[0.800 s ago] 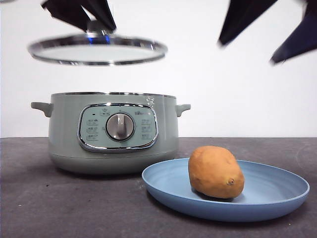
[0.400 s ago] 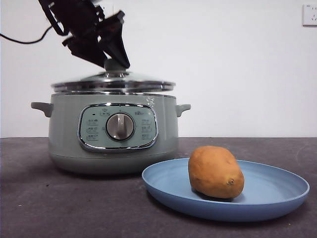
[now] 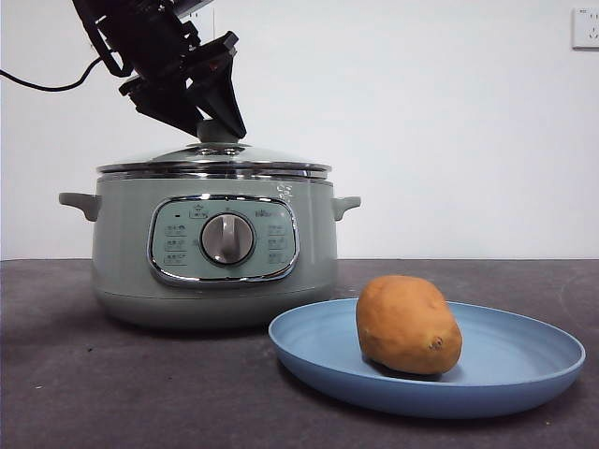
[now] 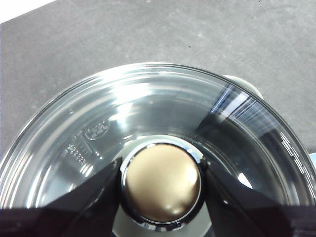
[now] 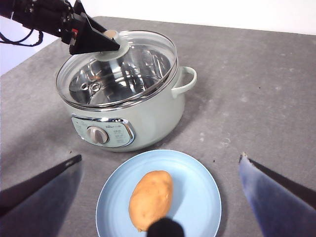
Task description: Take the potato out from the steamer,put the potato on the plate,close the lid
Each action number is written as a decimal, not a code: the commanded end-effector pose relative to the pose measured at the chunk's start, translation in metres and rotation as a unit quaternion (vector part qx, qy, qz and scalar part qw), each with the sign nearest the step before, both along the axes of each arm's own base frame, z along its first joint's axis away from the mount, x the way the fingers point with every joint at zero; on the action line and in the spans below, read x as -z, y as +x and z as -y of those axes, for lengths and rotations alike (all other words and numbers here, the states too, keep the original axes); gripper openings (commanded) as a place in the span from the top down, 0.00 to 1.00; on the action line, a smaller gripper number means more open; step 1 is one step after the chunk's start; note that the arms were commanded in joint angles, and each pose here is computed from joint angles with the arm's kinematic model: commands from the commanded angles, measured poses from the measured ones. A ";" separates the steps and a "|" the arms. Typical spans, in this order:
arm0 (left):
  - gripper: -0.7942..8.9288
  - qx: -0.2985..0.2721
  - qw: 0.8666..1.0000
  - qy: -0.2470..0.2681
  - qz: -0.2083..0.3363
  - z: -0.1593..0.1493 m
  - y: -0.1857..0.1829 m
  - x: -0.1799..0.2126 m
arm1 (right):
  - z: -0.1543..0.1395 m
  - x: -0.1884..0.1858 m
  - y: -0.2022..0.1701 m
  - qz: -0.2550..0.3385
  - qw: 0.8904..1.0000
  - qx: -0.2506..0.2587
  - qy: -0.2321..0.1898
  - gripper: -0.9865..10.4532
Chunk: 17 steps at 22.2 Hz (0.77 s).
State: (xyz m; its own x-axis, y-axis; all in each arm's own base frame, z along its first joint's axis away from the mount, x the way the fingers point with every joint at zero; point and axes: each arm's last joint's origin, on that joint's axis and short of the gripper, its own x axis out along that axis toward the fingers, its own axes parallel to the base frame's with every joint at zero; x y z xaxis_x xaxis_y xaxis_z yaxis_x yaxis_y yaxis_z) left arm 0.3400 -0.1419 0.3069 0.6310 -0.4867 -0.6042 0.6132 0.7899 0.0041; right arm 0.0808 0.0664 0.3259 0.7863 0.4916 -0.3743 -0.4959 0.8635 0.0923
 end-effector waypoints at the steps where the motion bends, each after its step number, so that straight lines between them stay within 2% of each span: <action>1: 0.93 0.008 1.000 0.003 -0.002 0.004 0.005 0.006 | 0.001 -0.002 0.000 0.004 1.000 0.004 0.006 0.42; 5: 0.93 0.009 1.000 0.012 -0.028 0.004 0.006 0.015 | 0.001 -0.002 0.000 0.004 1.000 0.004 0.006 0.42; 7: 0.88 0.010 0.999 0.009 -0.032 0.004 0.006 0.015 | 0.001 -0.002 0.000 0.004 1.000 0.004 0.006 0.42; 8: 0.73 0.009 0.999 0.011 -0.034 0.004 0.005 0.016 | 0.001 -0.002 0.000 0.004 1.000 0.003 0.006 0.42; 10: 0.36 0.009 0.999 0.011 -0.035 0.003 0.005 0.016 | 0.000 -0.002 0.000 0.004 1.000 0.003 0.006 0.42; 11: 0.31 0.009 0.999 0.011 -0.034 0.003 0.005 0.015 | 0.000 -0.002 0.000 0.004 1.000 0.002 0.006 0.42; 17: 0.31 0.004 1.000 -0.006 -0.006 -0.003 -0.012 -0.013 | 0.001 0.000 -0.001 -0.004 1.000 0.002 -0.001 0.42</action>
